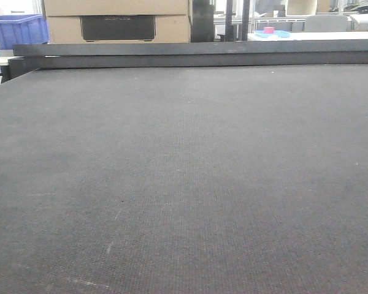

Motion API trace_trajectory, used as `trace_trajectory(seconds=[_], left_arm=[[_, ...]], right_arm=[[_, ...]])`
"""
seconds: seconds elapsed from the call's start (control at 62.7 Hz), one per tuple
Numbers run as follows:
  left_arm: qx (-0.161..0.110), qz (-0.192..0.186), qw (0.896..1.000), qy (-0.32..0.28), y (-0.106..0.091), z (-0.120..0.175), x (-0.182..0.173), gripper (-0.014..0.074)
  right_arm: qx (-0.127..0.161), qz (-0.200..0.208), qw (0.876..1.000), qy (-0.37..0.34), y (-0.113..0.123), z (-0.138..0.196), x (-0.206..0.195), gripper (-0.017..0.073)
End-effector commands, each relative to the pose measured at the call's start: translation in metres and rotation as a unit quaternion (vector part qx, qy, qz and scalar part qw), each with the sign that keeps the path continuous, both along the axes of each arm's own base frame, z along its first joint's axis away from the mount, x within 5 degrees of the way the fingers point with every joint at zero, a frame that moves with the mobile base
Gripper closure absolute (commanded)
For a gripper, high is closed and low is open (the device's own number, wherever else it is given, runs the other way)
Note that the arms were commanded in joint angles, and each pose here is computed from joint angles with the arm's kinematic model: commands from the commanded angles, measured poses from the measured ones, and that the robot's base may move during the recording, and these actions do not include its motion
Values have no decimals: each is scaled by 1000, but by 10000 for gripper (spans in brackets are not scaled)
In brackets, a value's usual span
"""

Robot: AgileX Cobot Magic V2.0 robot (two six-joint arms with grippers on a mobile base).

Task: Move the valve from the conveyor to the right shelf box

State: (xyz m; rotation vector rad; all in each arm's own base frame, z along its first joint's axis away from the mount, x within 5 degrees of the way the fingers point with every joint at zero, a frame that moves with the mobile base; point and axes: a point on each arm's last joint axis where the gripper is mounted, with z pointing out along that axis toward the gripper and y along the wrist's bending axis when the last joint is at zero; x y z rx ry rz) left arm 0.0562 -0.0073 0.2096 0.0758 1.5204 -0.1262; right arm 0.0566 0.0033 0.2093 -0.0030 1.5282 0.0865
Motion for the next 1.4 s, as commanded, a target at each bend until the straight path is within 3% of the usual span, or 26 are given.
trace_trajectory(seconds=[0.0, 0.463, 0.702, 0.846, 0.91, 0.989, 1.181, 1.388], left_arm=[[-1, 3, 1000, -9, 0, 2, 0, 704], [-1, 3, 1000, -9, 0, 2, 0, 704], [-5, 3, 999, -37, 1, 7, -1, 704], [-61, -8, 998, -29, 0, 37, -8, 704], [-58, -14, 998, -14, 0, 55, -15, 704], [-40, -14, 999, 5, 0, 76, -17, 704], [-28, -19, 996, 81, -4, 125, -2, 704], [-8, -23, 973, 229, -12, 159, 51, 704]], right_arm=[[1, 1, 1000, -8, 0, 1, 0, 727], [-3, 0, 1000, -8, 0, 1, 0, 727], [-3, -2, 1000, -29, 0, 5, -1, 727], [40, 1, 998, -40, -1, 15, -2, 727], [50, 8, 998, -42, 0, 34, -7, 727], [48, 18, 998, -30, 2, 55, -15, 727], [36, 33, 998, 32, 5, 109, -14, 727], [18, 38, 986, 163, 9, 144, 26, 727]])
